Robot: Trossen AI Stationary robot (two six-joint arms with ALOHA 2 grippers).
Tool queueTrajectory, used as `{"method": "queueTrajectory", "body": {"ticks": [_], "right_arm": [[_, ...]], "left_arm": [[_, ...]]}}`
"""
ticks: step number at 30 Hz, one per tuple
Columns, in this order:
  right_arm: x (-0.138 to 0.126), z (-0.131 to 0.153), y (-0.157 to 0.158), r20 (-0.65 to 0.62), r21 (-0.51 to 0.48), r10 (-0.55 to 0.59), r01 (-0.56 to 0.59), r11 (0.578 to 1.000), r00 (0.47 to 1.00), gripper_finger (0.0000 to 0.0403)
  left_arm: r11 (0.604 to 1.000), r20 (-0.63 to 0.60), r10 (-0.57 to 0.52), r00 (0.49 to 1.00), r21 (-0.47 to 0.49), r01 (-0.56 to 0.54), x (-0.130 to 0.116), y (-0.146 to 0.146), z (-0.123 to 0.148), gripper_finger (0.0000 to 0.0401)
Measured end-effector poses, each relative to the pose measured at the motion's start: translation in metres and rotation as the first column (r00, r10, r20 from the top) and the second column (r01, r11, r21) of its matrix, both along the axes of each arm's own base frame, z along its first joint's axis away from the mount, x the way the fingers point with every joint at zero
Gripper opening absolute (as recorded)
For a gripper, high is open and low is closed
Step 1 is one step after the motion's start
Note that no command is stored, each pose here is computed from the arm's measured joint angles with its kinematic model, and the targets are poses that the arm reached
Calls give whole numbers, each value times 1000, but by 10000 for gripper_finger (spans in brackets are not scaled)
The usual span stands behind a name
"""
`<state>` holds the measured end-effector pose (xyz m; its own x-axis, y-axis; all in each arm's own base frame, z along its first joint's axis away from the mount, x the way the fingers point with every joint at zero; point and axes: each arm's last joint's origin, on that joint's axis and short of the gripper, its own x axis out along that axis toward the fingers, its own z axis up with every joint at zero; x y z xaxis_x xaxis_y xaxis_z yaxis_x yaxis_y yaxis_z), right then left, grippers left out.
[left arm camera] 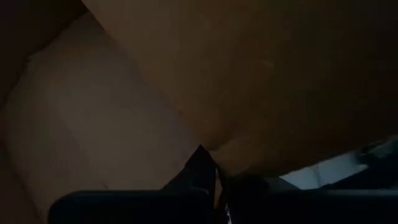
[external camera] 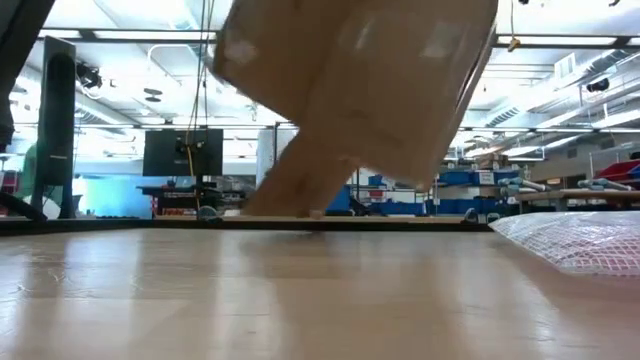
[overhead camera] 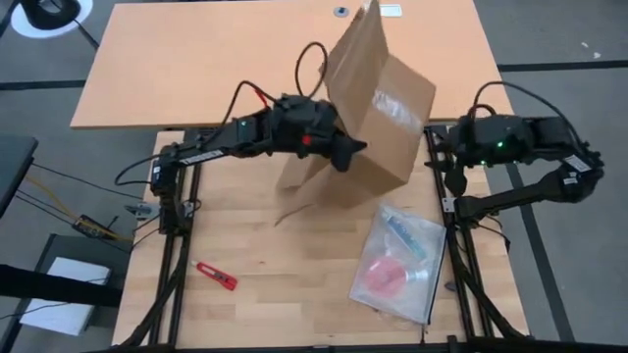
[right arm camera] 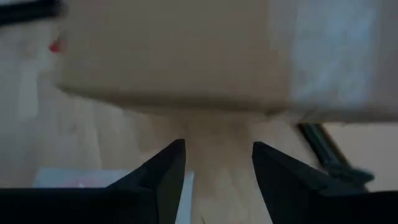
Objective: Unpack boxes
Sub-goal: Break down cardboard box until it is fully flat
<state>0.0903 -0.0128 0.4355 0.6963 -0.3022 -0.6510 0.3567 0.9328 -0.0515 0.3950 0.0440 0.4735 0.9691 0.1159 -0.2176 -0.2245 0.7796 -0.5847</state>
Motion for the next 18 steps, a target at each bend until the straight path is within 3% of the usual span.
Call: {"method": "queueTrajectory", "body": {"ticks": [3,7,13,18], "right_arm": [[6,-19,-1,-27,6,-14,14,1000,1000,190],[23,-26,-2,32,-23,-2,3,1000,999,187],[16,10,0,183,22,3,-7,1000,983,174],[19,26,0,206,-2,29,-29,1000,978,166]], "left_arm": [[999,68,-46,997,9,46,0,-1,8,25],[995,85,-104,991,3,104,0,-4,9,25],[994,43,-103,994,-36,105,-6,-7,9,25],[994,-13,-96,995,-59,95,4,-9,-4,25]]}}
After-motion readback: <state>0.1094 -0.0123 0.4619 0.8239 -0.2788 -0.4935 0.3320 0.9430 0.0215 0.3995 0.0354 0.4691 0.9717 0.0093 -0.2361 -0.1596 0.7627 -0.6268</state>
